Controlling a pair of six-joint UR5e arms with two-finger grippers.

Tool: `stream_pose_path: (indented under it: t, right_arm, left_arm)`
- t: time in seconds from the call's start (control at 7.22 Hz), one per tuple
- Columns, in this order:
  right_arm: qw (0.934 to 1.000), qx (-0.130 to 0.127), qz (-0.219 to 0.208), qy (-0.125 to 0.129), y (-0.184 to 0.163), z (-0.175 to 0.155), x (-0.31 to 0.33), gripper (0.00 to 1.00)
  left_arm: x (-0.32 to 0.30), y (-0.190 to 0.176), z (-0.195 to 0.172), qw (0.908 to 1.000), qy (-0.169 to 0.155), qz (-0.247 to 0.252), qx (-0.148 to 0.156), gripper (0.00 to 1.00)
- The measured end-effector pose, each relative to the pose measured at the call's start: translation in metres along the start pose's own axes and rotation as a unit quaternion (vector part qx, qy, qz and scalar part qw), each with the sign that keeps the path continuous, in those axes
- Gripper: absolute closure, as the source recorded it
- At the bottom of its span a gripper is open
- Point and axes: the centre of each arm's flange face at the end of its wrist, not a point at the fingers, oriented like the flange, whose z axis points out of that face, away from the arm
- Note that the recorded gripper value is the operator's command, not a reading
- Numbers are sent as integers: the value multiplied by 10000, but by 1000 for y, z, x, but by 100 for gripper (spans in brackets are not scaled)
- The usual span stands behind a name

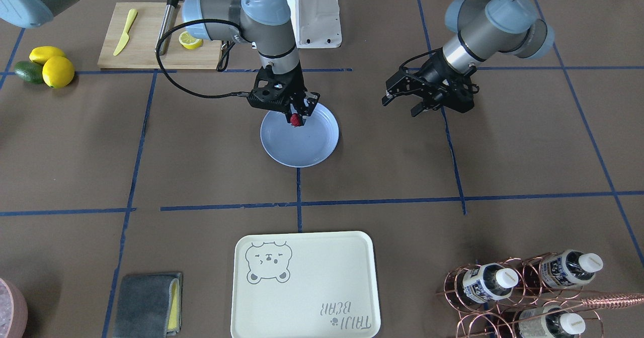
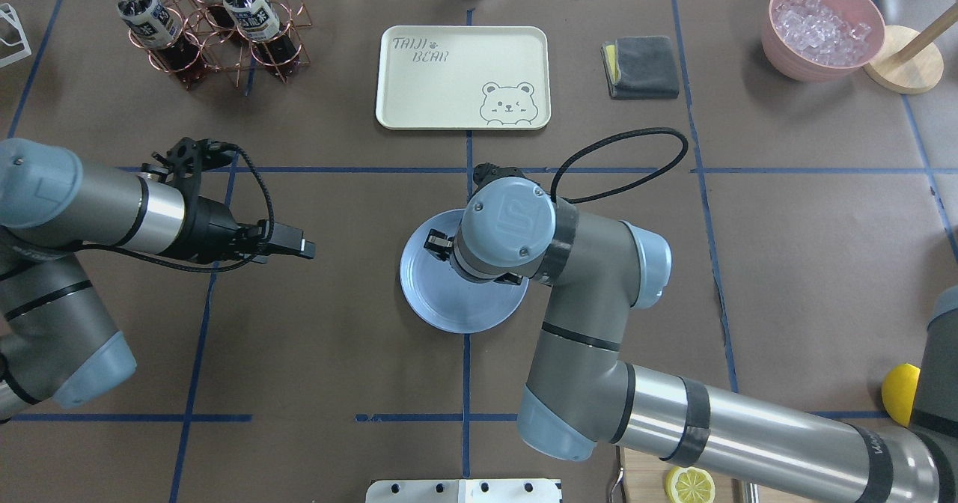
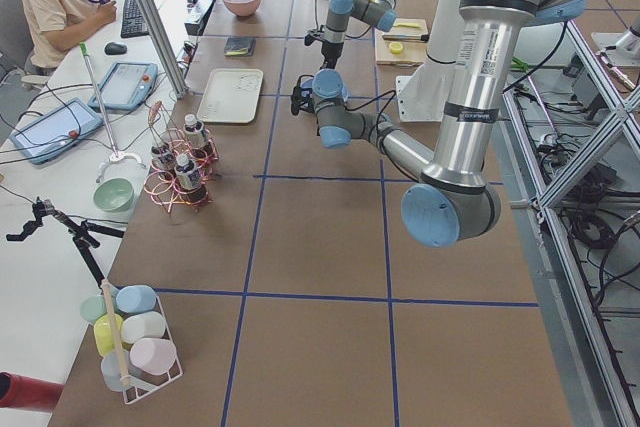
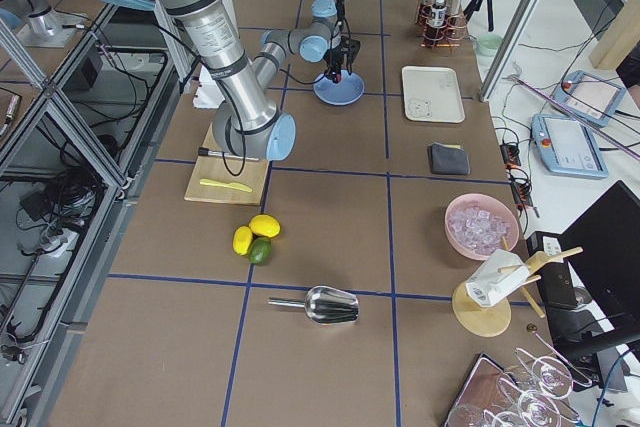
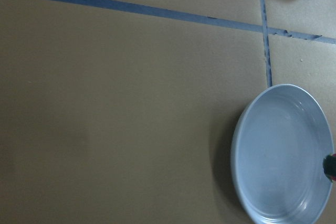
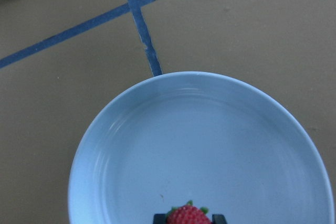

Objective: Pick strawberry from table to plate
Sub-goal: 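Carry the strawberry with the right gripper over the plate while the left gripper releases it, then lower the strawberry onto the plate and open the right gripper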

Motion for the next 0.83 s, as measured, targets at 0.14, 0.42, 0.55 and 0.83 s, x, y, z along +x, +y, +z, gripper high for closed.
stream_pose_path:
  t: [0.14, 0.42, 0.55, 0.83]
  right_arm:
    - [10000, 55, 6, 66, 4, 9, -3, 100]
    - [9998, 184, 4, 127, 2, 20, -3, 100]
    - [9997, 224, -1, 95, 1, 28, -3, 100]
    - [9997, 238, -8, 37, -1, 40, -2, 100]
  left_arm:
    - [-11, 3, -6, 10000, 19, 63, 38, 6]
    - [-17, 6, -9, 9999, 36, 96, 57, 6]
    - [-17, 6, -9, 9999, 37, 98, 59, 6]
    - [-17, 6, -9, 9999, 38, 95, 59, 6]
